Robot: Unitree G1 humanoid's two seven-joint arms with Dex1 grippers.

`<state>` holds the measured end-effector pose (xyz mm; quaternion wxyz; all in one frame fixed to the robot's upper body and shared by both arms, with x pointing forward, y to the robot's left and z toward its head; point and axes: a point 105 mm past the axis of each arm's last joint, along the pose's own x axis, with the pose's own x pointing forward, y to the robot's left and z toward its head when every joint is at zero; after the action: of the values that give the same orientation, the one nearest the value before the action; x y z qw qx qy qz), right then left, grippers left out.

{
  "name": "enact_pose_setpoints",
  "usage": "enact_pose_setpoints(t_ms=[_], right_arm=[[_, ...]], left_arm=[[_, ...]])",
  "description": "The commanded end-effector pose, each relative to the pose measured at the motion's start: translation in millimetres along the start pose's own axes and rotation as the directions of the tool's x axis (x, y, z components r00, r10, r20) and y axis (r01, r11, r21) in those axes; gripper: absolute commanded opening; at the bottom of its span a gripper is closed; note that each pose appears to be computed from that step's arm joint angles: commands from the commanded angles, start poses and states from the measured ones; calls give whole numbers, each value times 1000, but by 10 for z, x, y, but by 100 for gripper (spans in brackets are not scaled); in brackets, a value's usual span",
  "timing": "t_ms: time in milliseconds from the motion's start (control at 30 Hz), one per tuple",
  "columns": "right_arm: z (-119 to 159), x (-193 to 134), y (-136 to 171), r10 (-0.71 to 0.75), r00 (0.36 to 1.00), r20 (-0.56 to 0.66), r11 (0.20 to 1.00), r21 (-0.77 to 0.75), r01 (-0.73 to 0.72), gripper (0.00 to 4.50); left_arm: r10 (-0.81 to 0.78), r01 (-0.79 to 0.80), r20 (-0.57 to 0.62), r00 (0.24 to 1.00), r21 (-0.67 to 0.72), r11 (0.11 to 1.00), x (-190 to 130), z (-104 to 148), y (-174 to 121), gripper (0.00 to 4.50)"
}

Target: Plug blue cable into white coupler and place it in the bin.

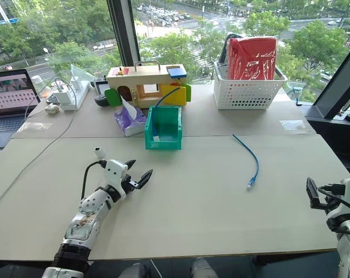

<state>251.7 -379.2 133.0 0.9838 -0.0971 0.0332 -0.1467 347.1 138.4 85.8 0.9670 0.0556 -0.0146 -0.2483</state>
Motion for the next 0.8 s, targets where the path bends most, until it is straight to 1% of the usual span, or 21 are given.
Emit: enact_pose_setpoints(t_ms=[33, 67, 100, 133, 200, 233, 300, 333, 433, 500, 533, 600, 667, 767, 800], right_arm=[[242, -18, 13, 78, 995, 69, 996, -52, -74, 448], [311, -24, 199, 230, 972, 55, 970, -95, -224, 448], [347, -55, 362, 370, 929, 19, 920, -146, -363, 448], [356, -86, 462, 455, 891, -14, 876, -175, -450, 448], [372, -107, 531, 539, 839, -75, 806, -241, -540, 448], [384, -108, 545, 560, 823, -92, 784, -263, -563, 448], [393, -118, 668, 657, 729, -191, 638, -374, -673, 448], [381, -115, 723, 691, 684, -234, 572, -401, -715, 448], [332, -55, 819, 744, 592, -311, 443, -434, -785, 448], [309, 0, 878, 769, 543, -338, 382, -438, -814, 448], [309, 30, 905, 779, 526, -341, 365, -436, -823, 448], [367, 150, 985, 803, 510, -310, 369, -415, -832, 448], [416, 258, 1034, 813, 507, -285, 380, -401, -834, 448], [476, 433, 1059, 807, 535, -250, 442, -345, -828, 448], [498, 523, 1042, 790, 567, -231, 498, -297, -815, 448]], left_arm=[[-166, 168, 91, 982, -12, 986, 5, 275, -167, 416], [-266, 271, 126, 956, -26, 962, -18, 373, -266, 416], [-337, 346, 157, 928, -31, 938, -41, 463, -331, 416], [-380, 391, 173, 909, -34, 920, -57, 513, -364, 416], [-432, 442, 165, 887, -25, 897, -70, 545, -394, 416], [-450, 458, 157, 879, -18, 889, -74, 550, -403, 416], [-521, 524, 120, 845, 3, 851, -82, 554, -488, 416], [-543, 546, 108, 833, 8, 838, -79, 560, -524, 416], [-567, 568, 95, 819, 18, 823, -68, 576, -581, 416], [-575, 575, 87, 814, 23, 818, -77, 570, -610, 416], [-577, 577, 83, 813, 25, 816, -81, 565, -620, 416], [-571, 571, 74, 817, 30, 821, -105, 538, -632, 416], [-563, 562, 70, 824, 32, 827, -126, 523, -631, 416], [-549, 548, 70, 833, 33, 836, -148, 518, -622, 416], [-545, 544, 69, 835, 35, 838, -153, 514, -621, 416]])
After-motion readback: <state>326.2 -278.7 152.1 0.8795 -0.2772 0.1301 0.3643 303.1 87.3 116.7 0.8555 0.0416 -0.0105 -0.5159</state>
